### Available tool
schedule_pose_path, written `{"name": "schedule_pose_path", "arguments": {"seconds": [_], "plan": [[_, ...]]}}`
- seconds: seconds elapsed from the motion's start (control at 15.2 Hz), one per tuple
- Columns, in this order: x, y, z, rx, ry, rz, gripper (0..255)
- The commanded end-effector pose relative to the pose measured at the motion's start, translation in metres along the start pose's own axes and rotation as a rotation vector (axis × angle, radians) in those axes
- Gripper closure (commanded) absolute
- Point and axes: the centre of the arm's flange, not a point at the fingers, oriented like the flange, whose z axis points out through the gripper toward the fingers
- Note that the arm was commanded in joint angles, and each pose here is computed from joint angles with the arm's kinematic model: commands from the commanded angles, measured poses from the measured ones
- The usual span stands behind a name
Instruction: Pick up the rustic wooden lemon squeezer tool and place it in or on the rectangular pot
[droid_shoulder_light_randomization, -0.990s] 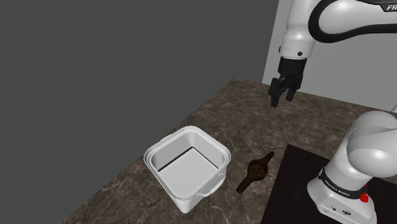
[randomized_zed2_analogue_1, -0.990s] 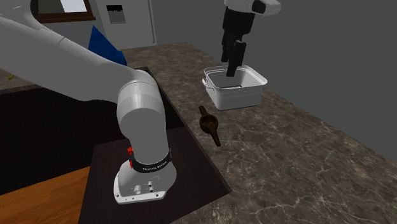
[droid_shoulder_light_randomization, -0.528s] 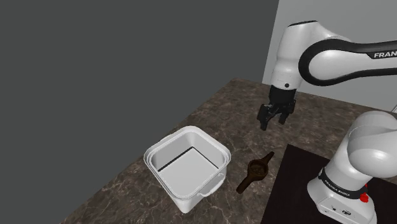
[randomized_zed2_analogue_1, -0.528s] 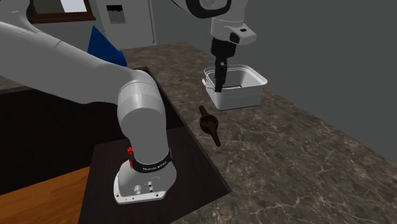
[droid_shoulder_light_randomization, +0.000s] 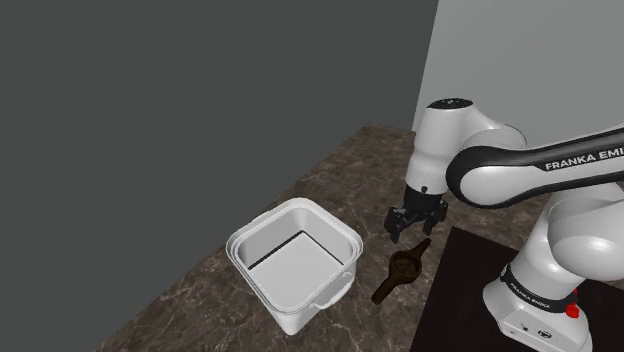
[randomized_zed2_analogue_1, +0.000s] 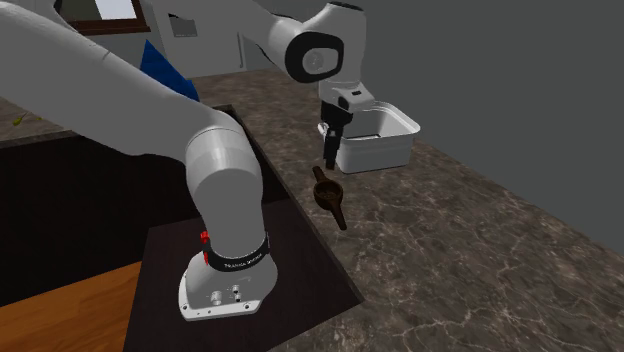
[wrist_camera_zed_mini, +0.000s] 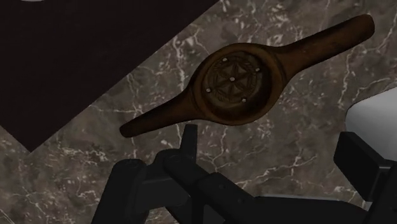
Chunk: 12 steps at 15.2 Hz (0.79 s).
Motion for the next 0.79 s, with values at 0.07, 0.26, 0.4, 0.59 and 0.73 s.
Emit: {"name": "schedule_pose_path", "arguments": {"seconds": [0.07,0.26,0.4,0.59,0.73], "plan": [[-0.006,-0.018,0.033,-0.005,0.019,0.061,0],[-0.011,-0.035,0.069,-0.013,0.036,0.117,0],[-0.011,-0.034,0.079,-0.013,0.036,0.117,0],[-0.010,-0.034,0.095,-0.013,0.036,0.117,0],[-0.010,-0.034,0.106,-0.013,0.036,0.117,0]]}}
